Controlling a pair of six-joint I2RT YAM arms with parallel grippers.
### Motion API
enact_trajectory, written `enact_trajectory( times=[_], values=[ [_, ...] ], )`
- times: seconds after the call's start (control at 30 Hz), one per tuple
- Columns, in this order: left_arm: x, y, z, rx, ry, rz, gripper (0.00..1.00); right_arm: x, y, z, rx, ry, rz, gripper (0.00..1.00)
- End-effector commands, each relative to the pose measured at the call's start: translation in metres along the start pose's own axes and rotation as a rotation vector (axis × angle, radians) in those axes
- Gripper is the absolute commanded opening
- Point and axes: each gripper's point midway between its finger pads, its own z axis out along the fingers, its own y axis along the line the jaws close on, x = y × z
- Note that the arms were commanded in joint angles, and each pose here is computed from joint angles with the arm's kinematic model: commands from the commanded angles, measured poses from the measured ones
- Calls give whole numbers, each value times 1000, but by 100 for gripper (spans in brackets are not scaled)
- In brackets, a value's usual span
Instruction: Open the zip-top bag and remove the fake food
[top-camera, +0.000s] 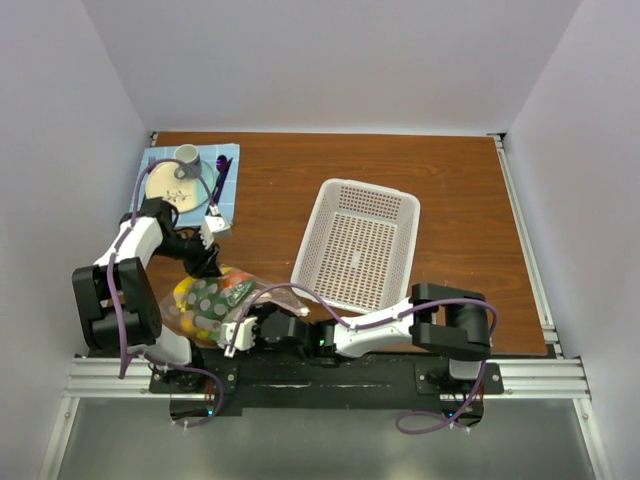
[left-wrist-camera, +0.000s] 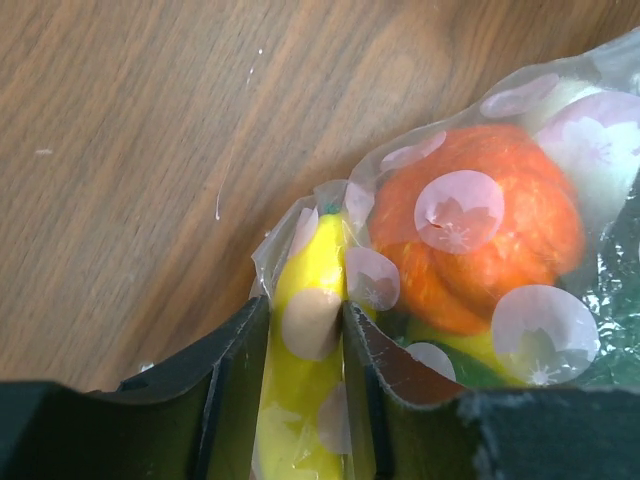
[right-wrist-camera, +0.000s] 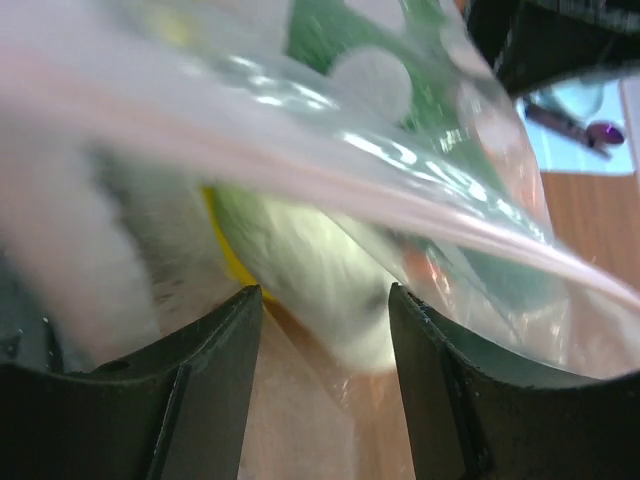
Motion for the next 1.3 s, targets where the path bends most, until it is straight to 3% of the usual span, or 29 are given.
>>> enact_trajectory(
  times=[0.0, 0.23, 0.33, 0.37, 0.4, 0.5, 0.77, 0.9, 0.97, 1.03, 1.2, 1.27],
  values=[
    [-14, 8, 0, -14, -12, -8, 36, -13, -11, 10, 67, -34, -57, 58],
    [-19, 9, -5, -20, -13, -1, 30, -3, 10, 30, 12, -11, -17, 54],
    [-17, 13, -4, -24, 3, -3, 13, -3, 11, 28, 4, -6, 26, 39],
    [-16, 15, -5, -27, 8, -8, 7, -2, 11, 24, -4, 3, 36, 24],
    [-15, 16, -6, -27, 11, -14, 0, -1, 12, 21, -12, 7, 60, 18],
    [-8, 26, -12, -45, 10, -35, 0, 7, 13, 8, -30, 31, 97, 4],
    [15, 51, -34, -106, 5, -104, 0, 24, 11, -23, -29, 56, 179, 0],
    [8, 42, -33, -81, -24, -102, 0, 25, 11, -10, -8, 63, 145, 8],
    [6, 40, -30, -76, -23, -92, 0, 15, 6, -2, 5, 43, 137, 23],
    [4, 35, -28, -68, -22, -86, 0, 12, 4, 7, 14, 32, 120, 31],
    [2, 22, -13, -21, -14, -83, 0, 5, -7, 23, 69, 1, 107, 45],
    [2, 20, -9, -16, -11, -83, 0, 2, -8, 28, 80, -9, 100, 64]
  ],
)
